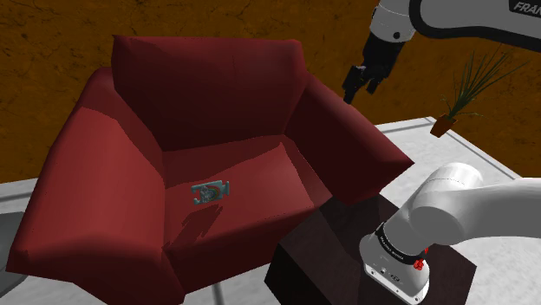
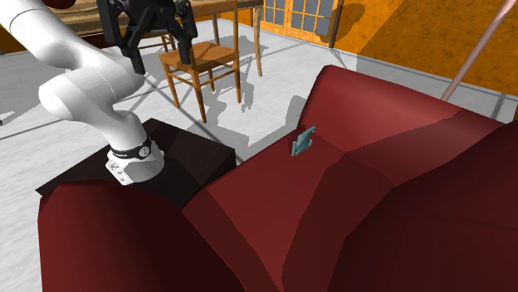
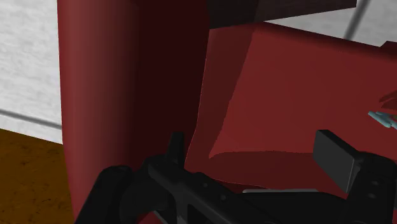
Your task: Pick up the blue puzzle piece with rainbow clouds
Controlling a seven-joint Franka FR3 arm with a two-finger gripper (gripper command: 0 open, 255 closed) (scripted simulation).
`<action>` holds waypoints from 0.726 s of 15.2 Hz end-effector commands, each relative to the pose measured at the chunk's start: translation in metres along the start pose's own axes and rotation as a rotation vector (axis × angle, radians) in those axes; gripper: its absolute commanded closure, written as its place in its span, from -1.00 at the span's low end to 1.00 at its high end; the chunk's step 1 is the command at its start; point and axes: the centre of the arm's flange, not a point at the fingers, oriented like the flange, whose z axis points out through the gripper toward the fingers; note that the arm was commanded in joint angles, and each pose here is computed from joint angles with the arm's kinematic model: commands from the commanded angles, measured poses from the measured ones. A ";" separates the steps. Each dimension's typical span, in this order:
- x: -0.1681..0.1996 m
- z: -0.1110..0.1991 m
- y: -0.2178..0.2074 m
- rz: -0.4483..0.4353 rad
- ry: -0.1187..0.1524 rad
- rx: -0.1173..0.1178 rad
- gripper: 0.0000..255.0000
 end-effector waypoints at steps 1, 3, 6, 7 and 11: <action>0.000 0.000 0.000 0.000 0.000 0.000 -1.00; 0.018 0.016 -0.010 -0.068 0.001 0.010 -1.00; 0.043 0.039 -0.027 -0.171 0.002 0.026 -1.00; 0.051 0.046 -0.034 -0.205 0.002 0.031 -1.00; 0.081 0.076 -0.063 -0.342 0.003 0.052 -1.00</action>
